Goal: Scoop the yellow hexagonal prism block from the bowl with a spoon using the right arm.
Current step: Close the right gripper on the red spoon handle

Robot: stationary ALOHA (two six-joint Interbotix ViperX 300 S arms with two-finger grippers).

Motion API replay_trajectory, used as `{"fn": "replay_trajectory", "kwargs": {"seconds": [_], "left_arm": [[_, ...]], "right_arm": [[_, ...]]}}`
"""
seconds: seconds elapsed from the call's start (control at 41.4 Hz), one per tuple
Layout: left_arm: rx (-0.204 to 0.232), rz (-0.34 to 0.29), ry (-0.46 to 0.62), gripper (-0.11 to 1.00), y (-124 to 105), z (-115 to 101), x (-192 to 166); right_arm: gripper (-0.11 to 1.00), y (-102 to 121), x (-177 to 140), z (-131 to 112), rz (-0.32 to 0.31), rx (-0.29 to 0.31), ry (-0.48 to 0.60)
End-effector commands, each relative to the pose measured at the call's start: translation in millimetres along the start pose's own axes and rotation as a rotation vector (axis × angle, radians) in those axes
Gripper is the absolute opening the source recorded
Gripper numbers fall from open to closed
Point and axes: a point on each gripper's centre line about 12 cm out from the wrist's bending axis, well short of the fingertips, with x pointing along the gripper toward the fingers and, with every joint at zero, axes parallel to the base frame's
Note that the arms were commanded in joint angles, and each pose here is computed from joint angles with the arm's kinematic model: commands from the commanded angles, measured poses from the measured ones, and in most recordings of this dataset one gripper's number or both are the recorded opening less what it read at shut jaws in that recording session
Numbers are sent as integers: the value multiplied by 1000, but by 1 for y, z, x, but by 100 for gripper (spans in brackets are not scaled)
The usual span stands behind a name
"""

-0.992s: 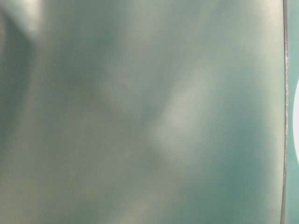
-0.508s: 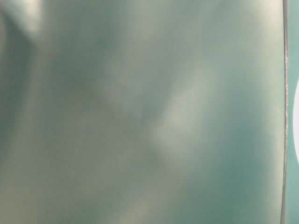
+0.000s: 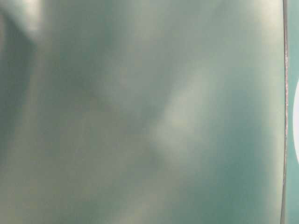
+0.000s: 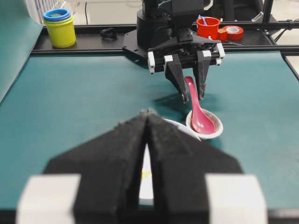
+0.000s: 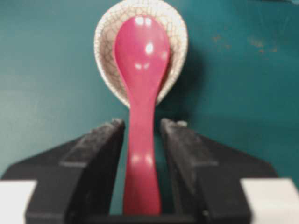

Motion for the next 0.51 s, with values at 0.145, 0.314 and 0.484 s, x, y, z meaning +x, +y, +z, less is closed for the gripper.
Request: {"fn": "replay_trajectory", "kwargs": {"seconds": [0.145,0.314,0.484], "left_arm": [[1,3,-20,1,1,8,2],[1,4,-23,1,1,9,2],[2,2,-23,1,1,9,2]], "right_arm": [[45,1,2,6,5,-9,-27],[44,2,3,8,5,-21,-40],[44,1,3,8,3,-19,-41]]}}
